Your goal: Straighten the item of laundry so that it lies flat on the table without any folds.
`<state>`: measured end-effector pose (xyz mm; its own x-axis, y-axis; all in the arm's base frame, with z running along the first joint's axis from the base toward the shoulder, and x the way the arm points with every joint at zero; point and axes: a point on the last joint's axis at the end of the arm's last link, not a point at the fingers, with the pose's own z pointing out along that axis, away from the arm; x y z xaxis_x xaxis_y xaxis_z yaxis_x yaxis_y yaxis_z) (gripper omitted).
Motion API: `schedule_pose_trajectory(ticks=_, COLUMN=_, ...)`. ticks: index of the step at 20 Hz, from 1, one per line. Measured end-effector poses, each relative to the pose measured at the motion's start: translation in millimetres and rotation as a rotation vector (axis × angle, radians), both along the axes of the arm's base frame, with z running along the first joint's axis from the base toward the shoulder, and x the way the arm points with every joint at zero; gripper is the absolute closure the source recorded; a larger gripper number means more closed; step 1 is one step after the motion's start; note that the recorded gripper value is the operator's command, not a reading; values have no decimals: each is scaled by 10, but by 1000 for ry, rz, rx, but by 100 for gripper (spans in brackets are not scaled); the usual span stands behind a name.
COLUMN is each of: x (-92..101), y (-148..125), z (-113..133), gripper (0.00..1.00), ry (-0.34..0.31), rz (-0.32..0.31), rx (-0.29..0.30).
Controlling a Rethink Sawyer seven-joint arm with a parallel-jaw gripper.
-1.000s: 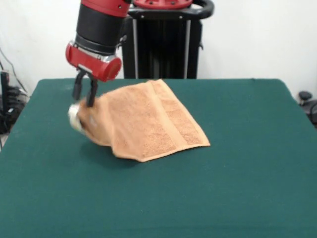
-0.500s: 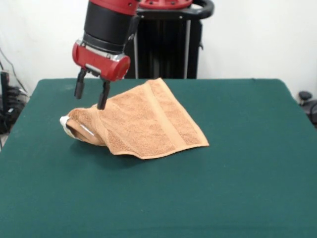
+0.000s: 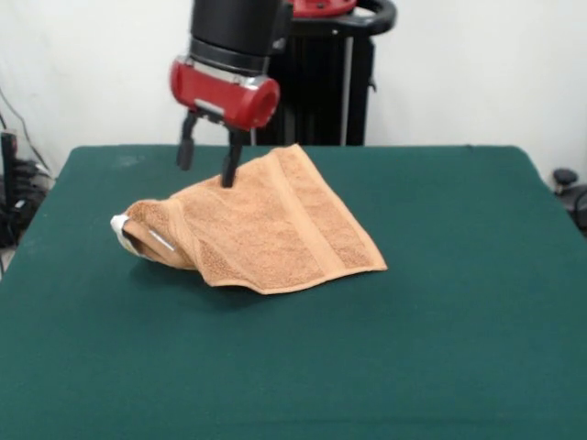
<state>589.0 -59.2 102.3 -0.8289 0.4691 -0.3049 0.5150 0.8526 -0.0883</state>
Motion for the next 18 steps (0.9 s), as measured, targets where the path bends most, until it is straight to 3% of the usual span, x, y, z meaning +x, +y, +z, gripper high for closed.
schedule_pose_trajectory(ticks=11, x=-104, y=835, z=-327, gripper=0, ry=-11, rz=67, rx=72)
schedule_pose_trajectory(ticks=18, x=-195, y=1276, z=-536, gripper=0, ry=-15, rz=65, rx=85)
